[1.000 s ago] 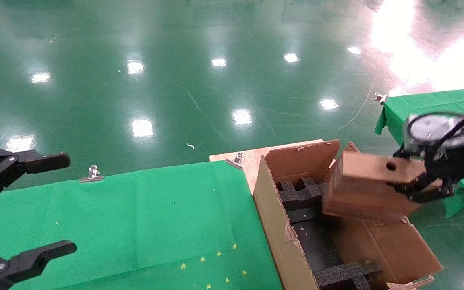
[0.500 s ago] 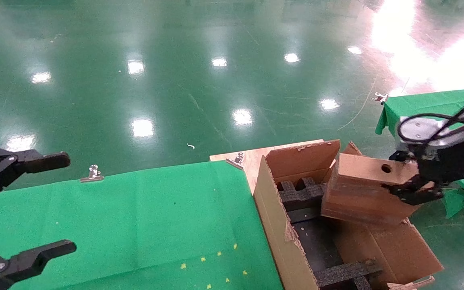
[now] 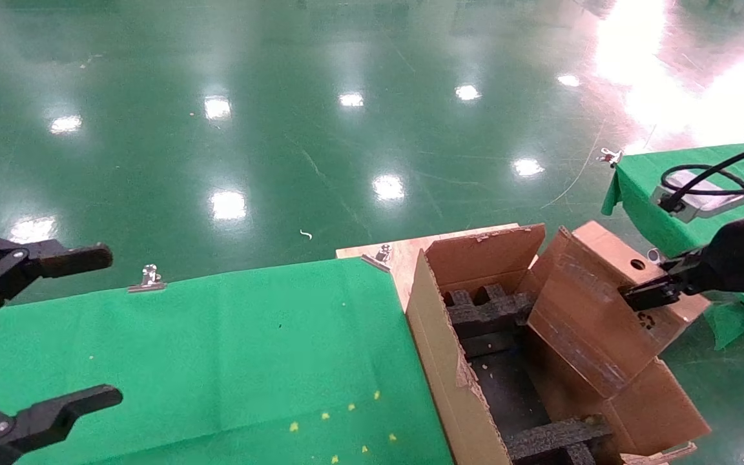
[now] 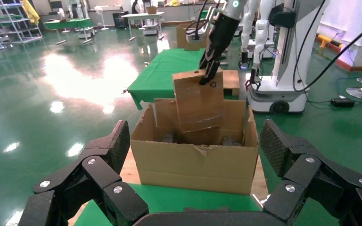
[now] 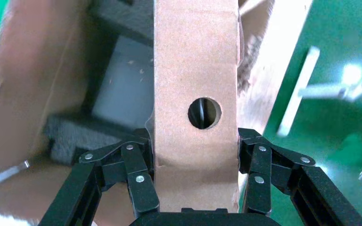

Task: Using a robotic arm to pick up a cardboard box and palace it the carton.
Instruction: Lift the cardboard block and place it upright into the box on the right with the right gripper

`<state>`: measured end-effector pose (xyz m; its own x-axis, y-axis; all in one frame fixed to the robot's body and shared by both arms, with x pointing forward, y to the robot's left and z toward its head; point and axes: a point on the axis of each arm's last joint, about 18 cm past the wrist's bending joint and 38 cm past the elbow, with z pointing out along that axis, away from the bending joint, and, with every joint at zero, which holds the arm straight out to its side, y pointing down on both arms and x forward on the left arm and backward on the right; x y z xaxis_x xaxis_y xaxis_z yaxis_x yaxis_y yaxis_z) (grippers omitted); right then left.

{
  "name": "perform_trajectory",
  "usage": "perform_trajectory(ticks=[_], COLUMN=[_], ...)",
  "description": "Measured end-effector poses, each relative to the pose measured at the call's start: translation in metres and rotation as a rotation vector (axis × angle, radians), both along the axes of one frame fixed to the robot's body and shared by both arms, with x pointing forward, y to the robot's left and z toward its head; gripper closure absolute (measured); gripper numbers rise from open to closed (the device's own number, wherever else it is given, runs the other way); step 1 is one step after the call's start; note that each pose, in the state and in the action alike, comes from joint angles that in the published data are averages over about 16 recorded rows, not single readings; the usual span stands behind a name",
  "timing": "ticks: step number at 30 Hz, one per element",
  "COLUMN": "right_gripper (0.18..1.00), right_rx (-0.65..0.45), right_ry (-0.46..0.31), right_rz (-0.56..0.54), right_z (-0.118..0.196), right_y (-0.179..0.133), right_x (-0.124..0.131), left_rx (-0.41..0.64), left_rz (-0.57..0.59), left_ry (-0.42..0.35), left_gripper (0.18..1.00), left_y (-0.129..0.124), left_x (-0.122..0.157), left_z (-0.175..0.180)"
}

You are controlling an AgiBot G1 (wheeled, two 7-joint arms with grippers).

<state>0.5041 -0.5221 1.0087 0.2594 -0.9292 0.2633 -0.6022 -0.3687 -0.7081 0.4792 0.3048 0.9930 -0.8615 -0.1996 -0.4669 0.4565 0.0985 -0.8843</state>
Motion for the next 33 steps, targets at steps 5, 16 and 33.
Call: perform_trajectory(ticks=[5, 16, 33], right_gripper=[0.821, 0.823, 0.827], right_rx=[0.091, 0.157, 0.14], right_ry=[-0.006, -0.01, -0.036], right_rz=[-0.087, -0.143, -0.288], right_z=[-0.009, -0.017, -0.043], right_y=[-0.002, -0.002, -0.001], right_x=[0.003, 0.006, 0.019], left_rx=[0.0, 0.0, 0.0], left_rz=[0.0, 0.0, 0.0], left_ry=[0.0, 0.0, 0.0], left_gripper=[0.184, 0.184, 0.184], left_y=[0.0, 0.0, 0.0], left_x=[0.0, 0.0, 0.0], left_z=[0.0, 0.0, 0.0])
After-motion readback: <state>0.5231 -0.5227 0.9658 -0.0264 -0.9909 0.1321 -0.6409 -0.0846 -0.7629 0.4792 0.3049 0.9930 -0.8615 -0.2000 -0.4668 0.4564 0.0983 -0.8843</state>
